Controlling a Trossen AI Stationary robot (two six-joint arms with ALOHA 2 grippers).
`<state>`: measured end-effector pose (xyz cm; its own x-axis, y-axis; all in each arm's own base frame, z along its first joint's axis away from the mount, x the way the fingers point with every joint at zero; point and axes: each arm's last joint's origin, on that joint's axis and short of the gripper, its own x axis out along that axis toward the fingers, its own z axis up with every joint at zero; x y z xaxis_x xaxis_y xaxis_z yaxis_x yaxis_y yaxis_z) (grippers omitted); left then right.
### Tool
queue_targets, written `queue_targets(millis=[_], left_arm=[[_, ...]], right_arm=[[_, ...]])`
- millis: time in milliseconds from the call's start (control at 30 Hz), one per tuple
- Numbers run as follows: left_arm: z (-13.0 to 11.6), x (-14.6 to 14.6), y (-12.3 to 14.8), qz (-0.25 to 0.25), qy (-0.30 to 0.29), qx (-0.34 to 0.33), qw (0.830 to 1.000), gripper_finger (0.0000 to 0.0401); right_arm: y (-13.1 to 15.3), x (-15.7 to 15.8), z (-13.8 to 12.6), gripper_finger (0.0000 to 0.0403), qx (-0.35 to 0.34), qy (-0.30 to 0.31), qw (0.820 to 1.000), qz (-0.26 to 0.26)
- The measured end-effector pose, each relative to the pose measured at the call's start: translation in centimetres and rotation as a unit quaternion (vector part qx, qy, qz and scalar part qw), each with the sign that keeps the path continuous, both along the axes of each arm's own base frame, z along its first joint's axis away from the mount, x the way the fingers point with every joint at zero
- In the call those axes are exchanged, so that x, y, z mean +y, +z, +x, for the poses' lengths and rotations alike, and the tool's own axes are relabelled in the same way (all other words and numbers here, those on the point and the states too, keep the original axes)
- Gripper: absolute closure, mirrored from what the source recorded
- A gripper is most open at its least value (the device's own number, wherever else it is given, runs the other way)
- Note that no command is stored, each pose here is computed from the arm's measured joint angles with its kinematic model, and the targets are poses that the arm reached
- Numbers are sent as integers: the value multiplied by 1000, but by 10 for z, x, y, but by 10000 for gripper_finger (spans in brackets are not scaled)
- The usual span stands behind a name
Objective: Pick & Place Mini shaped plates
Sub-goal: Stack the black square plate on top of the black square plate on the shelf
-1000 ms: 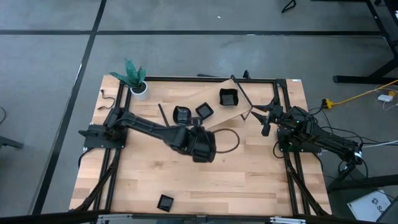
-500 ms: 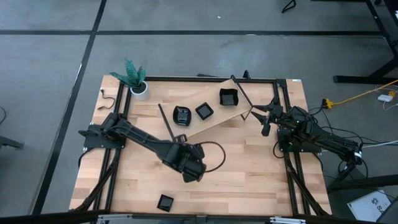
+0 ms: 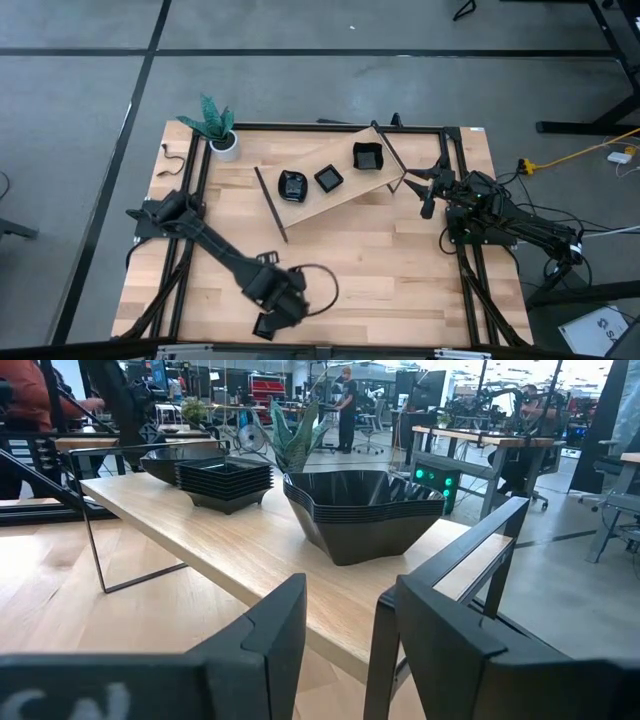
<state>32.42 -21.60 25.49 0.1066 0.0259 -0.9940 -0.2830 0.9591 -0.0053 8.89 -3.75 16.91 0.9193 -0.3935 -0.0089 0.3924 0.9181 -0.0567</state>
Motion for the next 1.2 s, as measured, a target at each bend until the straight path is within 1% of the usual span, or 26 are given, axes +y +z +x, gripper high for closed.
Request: queue_targets(millis=[133,267,333,400,500,567,633,800,900,1000,1100,1200], left_arm=[[-15,-23,-8,-24,-39,13,999,285],[-27,-45,-17,-60,-87,6,994,289],[-31,-51,-25,-73,-97,6,993,303],[-33,-53,-34,-87,-95,12,992,327],[-35,-52,-48,-109,-78,37,990,379],[-34,-50,-60,-124,-69,37,989,393],[-35,-49,-70,-128,-76,32,988,398],[-32,-46,-90,-158,-100,8,982,399],[-31,-40,-97,-162,-101,11,981,399],[-32,-31,-107,-155,-97,24,983,399],[-29,-26,-110,-160,-113,14,981,399],[-23,-23,-111,-166,-134,-13,977,399]], right_arm=[[0,0,0,249,0,0,1000,0],[0,0,0,249,0,0,1000,0],[0,0,0,249,0,0,1000,0],[0,0,0,249,0,0,1000,0],[0,0,0,249,0,0,1000,0],[0,0,0,249,0,0,1000,0],[0,0,0,249,0,0,1000,0],[0,0,0,249,0,0,1000,0],[0,0,0,249,0,0,1000,0],[0,0,0,249,0,0,1000,0],[0,0,0,249,0,0,1000,0],[0,0,0,249,0,0,1000,0]])
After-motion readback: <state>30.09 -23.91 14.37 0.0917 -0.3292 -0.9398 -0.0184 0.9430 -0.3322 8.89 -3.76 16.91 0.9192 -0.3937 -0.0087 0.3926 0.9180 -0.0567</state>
